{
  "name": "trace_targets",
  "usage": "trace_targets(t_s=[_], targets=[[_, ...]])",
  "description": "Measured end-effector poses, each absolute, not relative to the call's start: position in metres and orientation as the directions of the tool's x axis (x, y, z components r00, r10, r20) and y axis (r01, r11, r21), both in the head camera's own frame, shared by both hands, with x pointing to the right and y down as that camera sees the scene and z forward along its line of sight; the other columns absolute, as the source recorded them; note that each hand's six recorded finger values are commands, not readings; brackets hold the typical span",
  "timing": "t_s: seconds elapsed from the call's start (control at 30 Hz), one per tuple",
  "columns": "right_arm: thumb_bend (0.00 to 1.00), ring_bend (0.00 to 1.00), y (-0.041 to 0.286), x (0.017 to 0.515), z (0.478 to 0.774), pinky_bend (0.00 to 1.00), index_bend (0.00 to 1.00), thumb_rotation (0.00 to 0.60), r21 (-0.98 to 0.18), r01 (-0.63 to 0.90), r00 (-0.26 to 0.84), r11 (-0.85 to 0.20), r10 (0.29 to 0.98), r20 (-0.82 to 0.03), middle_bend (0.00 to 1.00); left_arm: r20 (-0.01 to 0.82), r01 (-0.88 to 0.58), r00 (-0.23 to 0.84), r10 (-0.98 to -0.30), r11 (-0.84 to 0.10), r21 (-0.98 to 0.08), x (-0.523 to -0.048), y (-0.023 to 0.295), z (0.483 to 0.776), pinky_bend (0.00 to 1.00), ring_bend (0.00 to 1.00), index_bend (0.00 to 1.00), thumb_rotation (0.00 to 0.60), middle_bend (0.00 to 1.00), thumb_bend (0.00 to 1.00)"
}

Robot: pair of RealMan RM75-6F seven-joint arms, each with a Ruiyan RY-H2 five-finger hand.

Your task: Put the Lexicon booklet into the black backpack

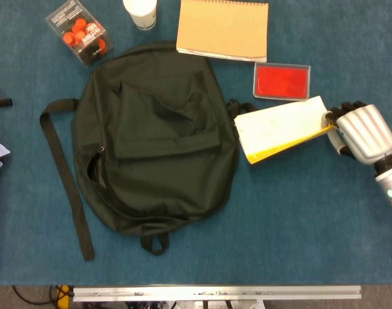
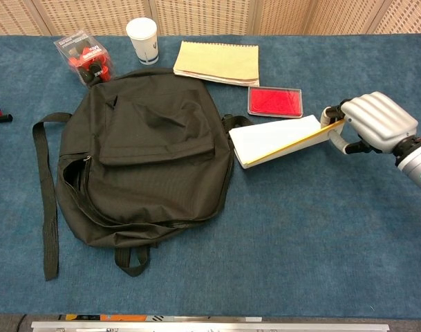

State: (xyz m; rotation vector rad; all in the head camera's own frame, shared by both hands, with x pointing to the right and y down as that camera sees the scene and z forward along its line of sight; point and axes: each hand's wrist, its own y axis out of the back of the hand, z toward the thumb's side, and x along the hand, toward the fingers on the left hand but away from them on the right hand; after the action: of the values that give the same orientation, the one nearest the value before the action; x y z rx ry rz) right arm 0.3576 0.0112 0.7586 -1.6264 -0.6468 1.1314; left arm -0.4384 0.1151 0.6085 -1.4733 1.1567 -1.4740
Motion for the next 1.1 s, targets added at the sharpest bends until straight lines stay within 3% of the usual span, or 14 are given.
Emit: trace_targets(t_s=[0.17,0.53,1.1], targets=[[0.00,0.46,0.013,0.357,0.760,0.51,0.63,0.600,-0.930,-0.108,0.413,-0.352,0.835,-0.365,0.65,0.326,-0.093,-0.060,-0.943,-0.320,-0.943,-0.437,0.114,0.607,0.03,0.19,0.23,0.600,0.17,0.22],[0.00,0.46,0.011,0.352,0.755,0.52,0.63,0.600,-0.938,-0.065,0.422,-0.341,0.842,-0.335,0.64,0.328,-0.093,-0.054,-0.943,-0.322,-0.942,-0.436,0.115,0.603,0.03,0.19,0.23,0.600,0.16,0.22],[0.00,0.38,0.017,0.355,0.750,0.53,0.57,0.600,-0.948,-0.047,0.439,-0.315,0.846,-0.303,0.53,0.344,-0.085,-0.045,-0.938,-0.340,-0.937,-0.433,0.115,0.604,0.03,0.19,0.23,0.600,0.16,0.22]])
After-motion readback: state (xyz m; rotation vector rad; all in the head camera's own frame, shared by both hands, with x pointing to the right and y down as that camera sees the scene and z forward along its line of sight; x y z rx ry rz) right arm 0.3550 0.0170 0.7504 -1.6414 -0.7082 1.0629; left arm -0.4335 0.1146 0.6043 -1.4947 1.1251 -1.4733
